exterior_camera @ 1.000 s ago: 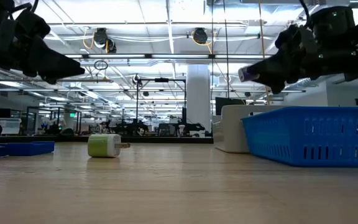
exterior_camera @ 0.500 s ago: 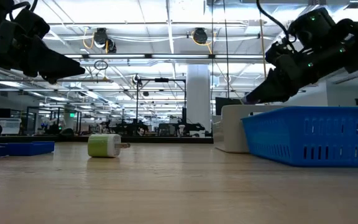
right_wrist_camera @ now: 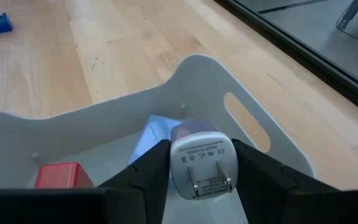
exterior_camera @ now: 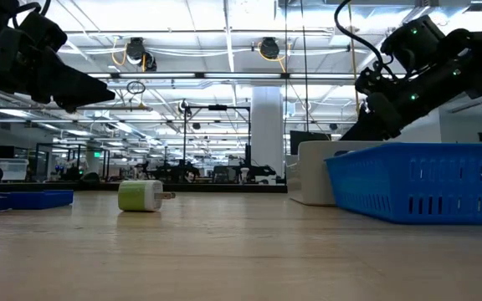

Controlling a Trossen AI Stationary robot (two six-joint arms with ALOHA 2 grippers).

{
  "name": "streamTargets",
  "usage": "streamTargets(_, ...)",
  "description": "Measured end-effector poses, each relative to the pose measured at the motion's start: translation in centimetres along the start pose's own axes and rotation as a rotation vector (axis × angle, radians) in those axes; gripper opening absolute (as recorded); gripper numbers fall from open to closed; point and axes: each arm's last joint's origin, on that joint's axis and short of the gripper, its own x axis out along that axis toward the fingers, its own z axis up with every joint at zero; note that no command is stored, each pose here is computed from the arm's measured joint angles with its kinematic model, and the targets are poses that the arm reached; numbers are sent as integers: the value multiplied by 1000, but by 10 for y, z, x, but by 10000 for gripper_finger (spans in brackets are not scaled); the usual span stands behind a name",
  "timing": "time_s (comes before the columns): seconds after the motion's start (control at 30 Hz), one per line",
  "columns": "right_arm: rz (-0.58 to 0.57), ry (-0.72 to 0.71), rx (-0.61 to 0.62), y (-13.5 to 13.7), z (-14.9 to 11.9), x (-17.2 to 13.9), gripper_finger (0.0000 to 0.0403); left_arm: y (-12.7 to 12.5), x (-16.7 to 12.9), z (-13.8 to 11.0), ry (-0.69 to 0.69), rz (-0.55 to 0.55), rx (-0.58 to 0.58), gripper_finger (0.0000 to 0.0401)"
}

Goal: Pick & Place Office items
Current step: Put the purple charger adapter into the gray bin, then put the top blue digital clock into the blue bin

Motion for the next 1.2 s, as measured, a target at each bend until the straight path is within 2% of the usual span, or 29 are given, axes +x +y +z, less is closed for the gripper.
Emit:
streamTargets(0.37, 2, -21, 23, 0, 2, 0, 152, 0, 0, 0, 0, 0, 0, 187)
streamTargets(0.83, 2, -28, 31, 0, 3, 0, 218, 0, 0, 0, -1, 0, 0, 162)
streamTargets(1.03, 3, -33, 33, 0, 3, 0, 235, 0, 0, 0, -1, 0, 0, 168)
streamTargets(1.2, 12, -85, 39, 1, 8, 0, 232, 0, 0, 0, -1, 0, 0, 183)
